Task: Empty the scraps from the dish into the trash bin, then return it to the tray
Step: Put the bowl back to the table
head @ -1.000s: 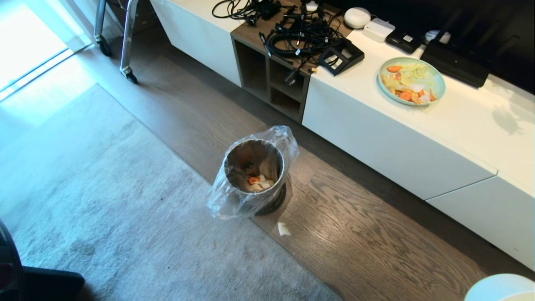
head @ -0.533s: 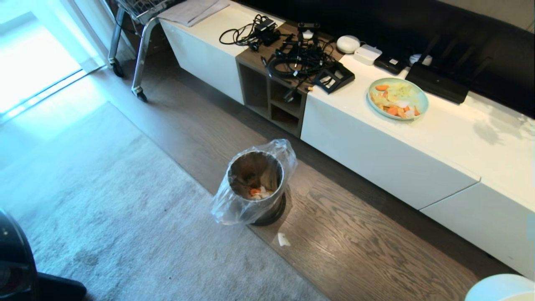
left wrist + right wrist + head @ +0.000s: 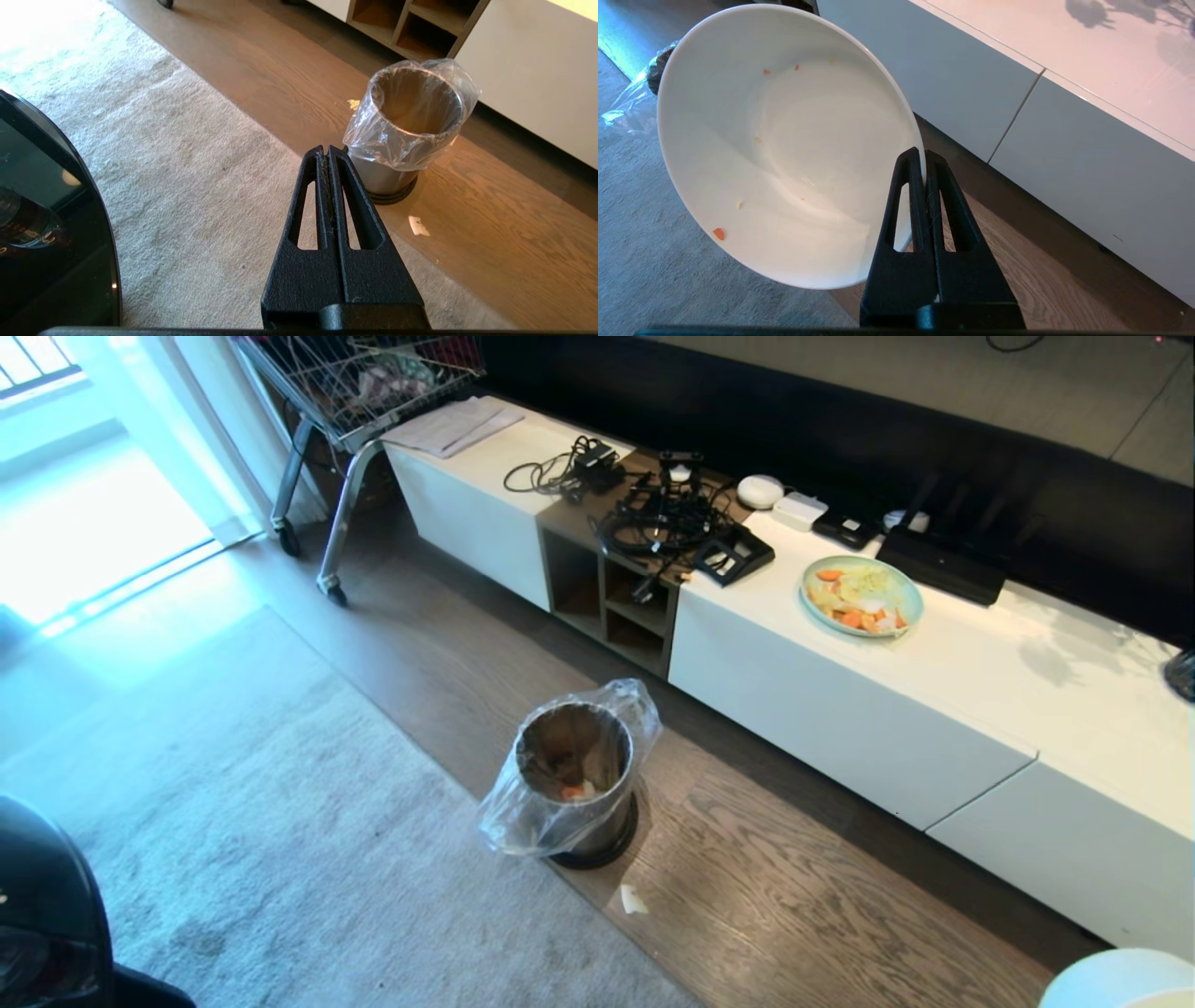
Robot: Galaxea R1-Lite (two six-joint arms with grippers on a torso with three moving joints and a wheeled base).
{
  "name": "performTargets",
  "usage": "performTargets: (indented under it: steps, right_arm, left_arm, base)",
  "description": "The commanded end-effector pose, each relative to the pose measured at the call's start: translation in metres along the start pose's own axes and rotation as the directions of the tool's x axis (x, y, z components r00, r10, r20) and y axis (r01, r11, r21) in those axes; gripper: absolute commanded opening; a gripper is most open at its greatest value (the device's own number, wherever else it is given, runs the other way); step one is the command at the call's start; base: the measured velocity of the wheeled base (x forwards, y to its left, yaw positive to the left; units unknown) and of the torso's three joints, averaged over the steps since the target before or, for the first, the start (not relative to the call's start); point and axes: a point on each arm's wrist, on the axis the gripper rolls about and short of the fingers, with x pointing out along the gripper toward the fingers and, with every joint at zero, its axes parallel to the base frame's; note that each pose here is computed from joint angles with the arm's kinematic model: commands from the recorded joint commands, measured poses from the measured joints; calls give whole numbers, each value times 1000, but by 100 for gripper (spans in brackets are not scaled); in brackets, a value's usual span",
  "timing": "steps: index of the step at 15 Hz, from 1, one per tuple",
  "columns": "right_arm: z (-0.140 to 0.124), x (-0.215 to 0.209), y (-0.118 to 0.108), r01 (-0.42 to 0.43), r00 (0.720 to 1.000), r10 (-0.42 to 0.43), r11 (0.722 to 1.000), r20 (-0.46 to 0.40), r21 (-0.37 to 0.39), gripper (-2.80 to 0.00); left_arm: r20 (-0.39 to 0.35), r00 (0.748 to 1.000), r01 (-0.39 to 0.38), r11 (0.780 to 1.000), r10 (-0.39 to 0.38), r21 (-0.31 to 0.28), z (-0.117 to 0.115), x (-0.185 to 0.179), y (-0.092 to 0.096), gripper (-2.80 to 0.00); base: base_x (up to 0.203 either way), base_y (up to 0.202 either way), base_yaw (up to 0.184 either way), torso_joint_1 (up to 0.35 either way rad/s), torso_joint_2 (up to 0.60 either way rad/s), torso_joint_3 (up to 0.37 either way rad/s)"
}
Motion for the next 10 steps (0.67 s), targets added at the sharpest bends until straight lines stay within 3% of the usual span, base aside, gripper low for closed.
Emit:
performTargets:
  steps: [1,10]
  right_arm:
    - [0,0,0,-1,1000,1,1000,-1,-1,-280]
    - [0,0,0,-1,1000,1,1000,-1,-1,-280]
  left_arm:
    - [2,1000,0,1000,0,-1,0,0,0,-280]
    - [2,1000,0,1000,0,-1,0,0,0,-280]
  base:
    - [0,0,0,2,2,199]
    - [0,0,0,1,3,201]
